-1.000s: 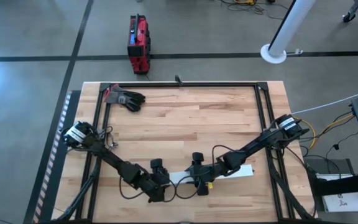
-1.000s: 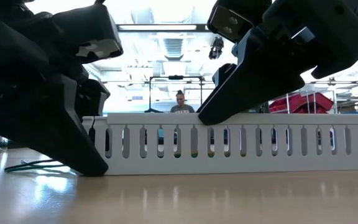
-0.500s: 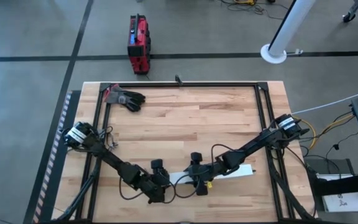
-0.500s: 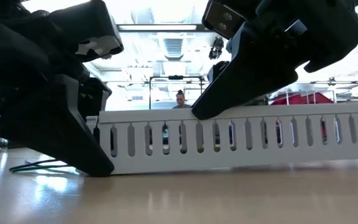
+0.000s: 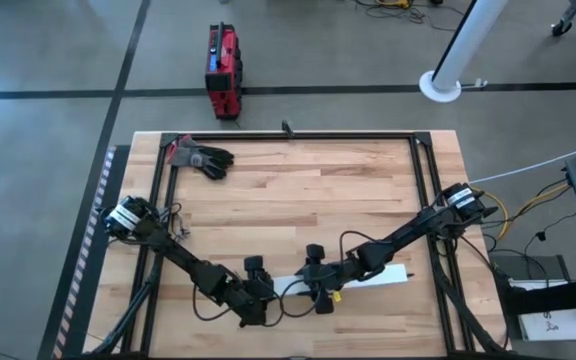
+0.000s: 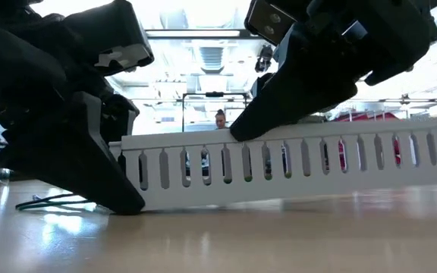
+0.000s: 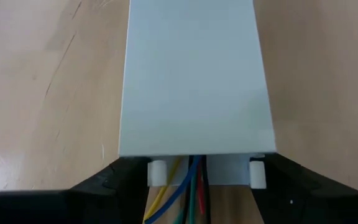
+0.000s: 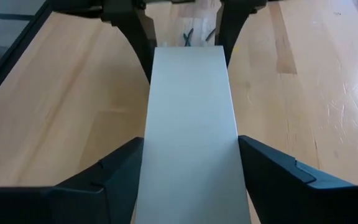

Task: Ziptie cables
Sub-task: Close the white cable duct cover, then return to Home Position

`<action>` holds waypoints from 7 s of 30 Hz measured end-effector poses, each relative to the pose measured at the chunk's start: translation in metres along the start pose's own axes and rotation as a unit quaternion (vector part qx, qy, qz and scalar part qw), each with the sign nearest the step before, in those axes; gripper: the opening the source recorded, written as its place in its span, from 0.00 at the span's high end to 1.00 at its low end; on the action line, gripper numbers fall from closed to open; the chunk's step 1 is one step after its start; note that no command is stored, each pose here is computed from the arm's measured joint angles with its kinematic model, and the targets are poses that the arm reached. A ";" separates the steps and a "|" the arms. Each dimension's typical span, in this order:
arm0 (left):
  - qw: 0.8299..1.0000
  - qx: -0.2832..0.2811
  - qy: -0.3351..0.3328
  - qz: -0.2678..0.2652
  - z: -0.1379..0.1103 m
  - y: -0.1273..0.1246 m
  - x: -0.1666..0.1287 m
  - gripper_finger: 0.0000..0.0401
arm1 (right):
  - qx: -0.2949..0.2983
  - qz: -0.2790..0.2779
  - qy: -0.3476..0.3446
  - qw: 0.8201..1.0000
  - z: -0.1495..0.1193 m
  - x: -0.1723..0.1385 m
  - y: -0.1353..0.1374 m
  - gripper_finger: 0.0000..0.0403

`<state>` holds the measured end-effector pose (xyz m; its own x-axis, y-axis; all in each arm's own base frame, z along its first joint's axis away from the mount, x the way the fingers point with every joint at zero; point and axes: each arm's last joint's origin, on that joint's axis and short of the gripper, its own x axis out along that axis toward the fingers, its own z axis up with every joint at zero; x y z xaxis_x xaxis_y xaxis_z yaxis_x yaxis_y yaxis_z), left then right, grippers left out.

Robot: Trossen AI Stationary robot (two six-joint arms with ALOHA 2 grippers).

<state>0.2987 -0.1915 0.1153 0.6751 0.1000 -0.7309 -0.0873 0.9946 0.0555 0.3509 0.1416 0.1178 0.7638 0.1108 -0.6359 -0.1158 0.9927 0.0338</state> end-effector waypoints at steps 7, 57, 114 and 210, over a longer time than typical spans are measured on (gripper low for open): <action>1.000 0.005 -0.013 0.009 0.003 0.001 0.001 0.47 | 0.004 -0.024 -0.024 0.999 0.007 0.001 -0.007 0.42; 1.000 -0.003 -0.013 0.008 0.003 0.001 0.001 0.46 | -0.028 0.035 0.077 0.996 0.027 0.051 0.012 0.32; 1.000 -0.006 -0.027 0.015 0.005 0.001 0.001 0.45 | 0.014 0.021 0.057 0.998 0.036 0.062 0.003 0.42; 0.873 -0.051 -0.480 -0.068 -0.086 0.186 -0.213 0.39 | 0.020 -0.095 -0.405 0.909 -0.117 -0.248 -0.097 0.27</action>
<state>0.0760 -0.0301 0.2229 0.9828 0.0049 0.1846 0.0108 0.9964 -0.0836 0.0983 0.0120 0.1818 0.9865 -0.0795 0.1429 0.0772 0.9968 0.0217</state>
